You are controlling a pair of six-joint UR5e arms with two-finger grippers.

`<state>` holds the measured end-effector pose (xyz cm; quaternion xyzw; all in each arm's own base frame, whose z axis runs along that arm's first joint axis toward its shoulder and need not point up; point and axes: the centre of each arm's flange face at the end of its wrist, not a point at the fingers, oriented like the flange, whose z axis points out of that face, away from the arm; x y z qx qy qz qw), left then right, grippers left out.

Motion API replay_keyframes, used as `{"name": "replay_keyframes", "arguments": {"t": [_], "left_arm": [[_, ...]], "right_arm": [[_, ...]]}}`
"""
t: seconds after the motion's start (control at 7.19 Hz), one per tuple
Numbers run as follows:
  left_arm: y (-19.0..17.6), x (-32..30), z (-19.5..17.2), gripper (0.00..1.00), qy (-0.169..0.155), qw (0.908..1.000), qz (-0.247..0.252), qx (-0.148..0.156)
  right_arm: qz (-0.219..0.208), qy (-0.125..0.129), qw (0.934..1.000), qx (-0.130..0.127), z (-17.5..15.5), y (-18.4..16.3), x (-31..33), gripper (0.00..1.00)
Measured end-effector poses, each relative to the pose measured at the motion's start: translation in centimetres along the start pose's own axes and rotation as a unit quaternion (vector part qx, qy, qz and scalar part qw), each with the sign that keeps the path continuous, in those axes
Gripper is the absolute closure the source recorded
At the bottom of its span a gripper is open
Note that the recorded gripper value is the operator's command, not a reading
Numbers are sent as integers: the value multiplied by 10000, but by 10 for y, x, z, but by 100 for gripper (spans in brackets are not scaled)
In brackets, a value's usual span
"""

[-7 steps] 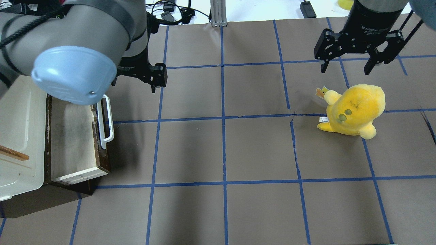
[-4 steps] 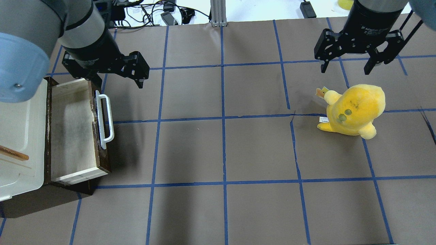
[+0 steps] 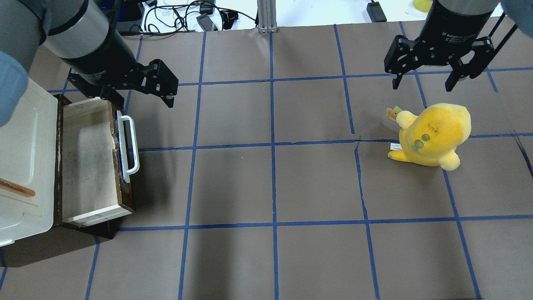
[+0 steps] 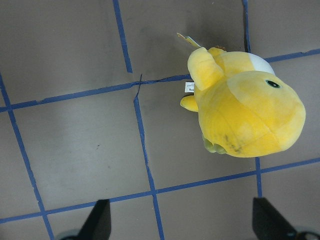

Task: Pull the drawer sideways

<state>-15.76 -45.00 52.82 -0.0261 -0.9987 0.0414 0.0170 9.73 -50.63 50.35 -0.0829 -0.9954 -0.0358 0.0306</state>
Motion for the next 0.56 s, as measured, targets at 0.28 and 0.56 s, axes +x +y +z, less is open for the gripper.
{"name": "replay_keyframes", "arguments": {"t": [0.28, 0.56], "left_arm": [[4, -1, -4, 0, -87, 9996, 257, -15], [5, -3, -6, 0, -153, 9994, 323, 7]], "right_arm": [[-2, 0, 10000, 0, 0, 0, 0, 0], [-2, 0, 10000, 1, 0, 0, 0, 0]]}}
